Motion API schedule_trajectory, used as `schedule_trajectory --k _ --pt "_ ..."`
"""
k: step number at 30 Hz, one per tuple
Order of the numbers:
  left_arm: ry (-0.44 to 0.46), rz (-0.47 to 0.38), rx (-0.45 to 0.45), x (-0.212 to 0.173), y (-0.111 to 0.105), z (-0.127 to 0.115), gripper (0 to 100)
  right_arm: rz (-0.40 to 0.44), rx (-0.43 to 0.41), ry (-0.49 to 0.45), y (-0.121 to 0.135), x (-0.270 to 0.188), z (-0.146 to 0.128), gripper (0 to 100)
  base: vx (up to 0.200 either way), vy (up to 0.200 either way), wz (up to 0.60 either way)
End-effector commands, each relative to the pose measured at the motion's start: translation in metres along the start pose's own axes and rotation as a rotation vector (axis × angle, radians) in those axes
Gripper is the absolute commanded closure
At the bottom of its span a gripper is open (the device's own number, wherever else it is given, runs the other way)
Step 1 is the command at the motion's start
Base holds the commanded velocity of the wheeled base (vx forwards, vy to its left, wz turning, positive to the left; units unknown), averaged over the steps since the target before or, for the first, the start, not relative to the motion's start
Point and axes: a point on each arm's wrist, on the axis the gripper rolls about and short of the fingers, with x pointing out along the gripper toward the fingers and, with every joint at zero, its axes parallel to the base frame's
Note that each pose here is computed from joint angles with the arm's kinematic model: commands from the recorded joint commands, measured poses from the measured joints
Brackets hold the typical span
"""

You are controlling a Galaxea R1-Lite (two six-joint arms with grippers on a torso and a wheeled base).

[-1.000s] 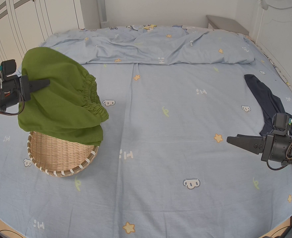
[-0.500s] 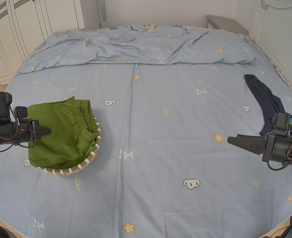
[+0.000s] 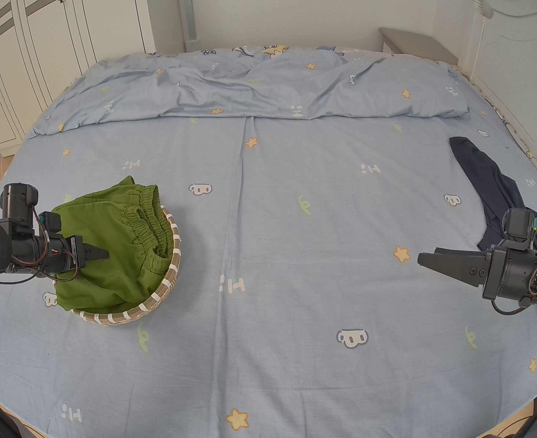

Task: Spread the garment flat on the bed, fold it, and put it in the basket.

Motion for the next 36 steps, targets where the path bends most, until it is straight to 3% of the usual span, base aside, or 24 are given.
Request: schedule_trajectory --k 1,5,8,10,15,16,19,21,23,24,26,31,32,33,34,36 --pt "-0.107 -0.007 0.022 -0.035 -0.017 0.013 0 0.001 -0.003 -0.001 0.000 0.000 0.000 0 0.000 0.000 0.00" --pt "-0.214 0.028 0.053 -0.075 -0.030 0.020 0 0.001 -0.003 -0.001 0.000 0.000 0.000 0 0.000 0.000 0.00" --pt "-0.237 0.055 0.060 -0.084 -0.033 0.021 0 -0.002 -0.003 -0.002 0.000 0.000 0.000 0 0.000 0.000 0.00" --pt "-0.292 0.165 0.086 -0.119 -0.045 0.021 0 -0.003 -0.007 -0.008 0.001 -0.002 0.001 0 0.000 0.000 0.00" --pt "-0.305 0.203 0.121 -0.138 -0.050 0.018 0 -0.003 -0.019 -0.017 0.002 -0.003 0.001 0 0.000 0.000 0.00" --pt "-0.408 0.241 0.164 -0.175 -0.064 0.011 0 0.001 -0.100 -0.101 0.017 -0.028 0.002 0 0.000 0.000 0.00" --pt "-0.484 0.226 0.189 -0.201 -0.078 0.000 0 0.012 -0.226 -0.198 0.034 -0.063 -0.002 0 0.000 0.000 0.00" --pt "-0.503 0.214 0.199 -0.208 -0.082 -0.006 0 0.014 -0.255 -0.215 0.038 -0.071 -0.006 0 0.000 0.000 0.00" --pt "-0.539 0.162 0.233 -0.226 -0.093 -0.034 0 -0.001 -0.341 -0.234 0.043 -0.096 -0.030 0 0.000 0.000 0.00" --pt "-0.539 0.162 0.233 -0.226 -0.093 -0.034 0 -0.001 -0.341 -0.234 0.043 -0.096 -0.030 0 0.000 0.000 0.00" --pt "-0.581 0.095 0.276 -0.244 -0.100 -0.077 0 -0.042 -0.422 -0.270 0.047 -0.120 -0.055 0 0.000 0.000 0.00" --pt "-0.611 0.037 0.303 -0.264 -0.096 -0.148 0 -0.120 -0.412 -0.331 0.057 -0.156 -0.092 0 0.000 0.000 0.00" --pt "-0.609 0.036 0.304 -0.264 -0.095 -0.150 0 -0.120 -0.411 -0.332 0.057 -0.157 -0.093 0 0.000 0.000 0.00" --pt "-0.610 0.032 0.297 -0.268 -0.092 -0.175 0 -0.127 -0.377 -0.344 0.063 -0.170 -0.108 0 0.000 0.000 0.00" --pt "-0.610 0.032 0.297 -0.268 -0.092 -0.175 0 -0.127 -0.377 -0.344 0.063 -0.170 -0.108 0 0.000 0.000 0.00" --pt "-0.613 0.016 0.287 -0.265 -0.084 -0.210 0 -0.094 -0.338 -0.364 0.073 -0.190 -0.130 0 0.000 0.000 0.00"
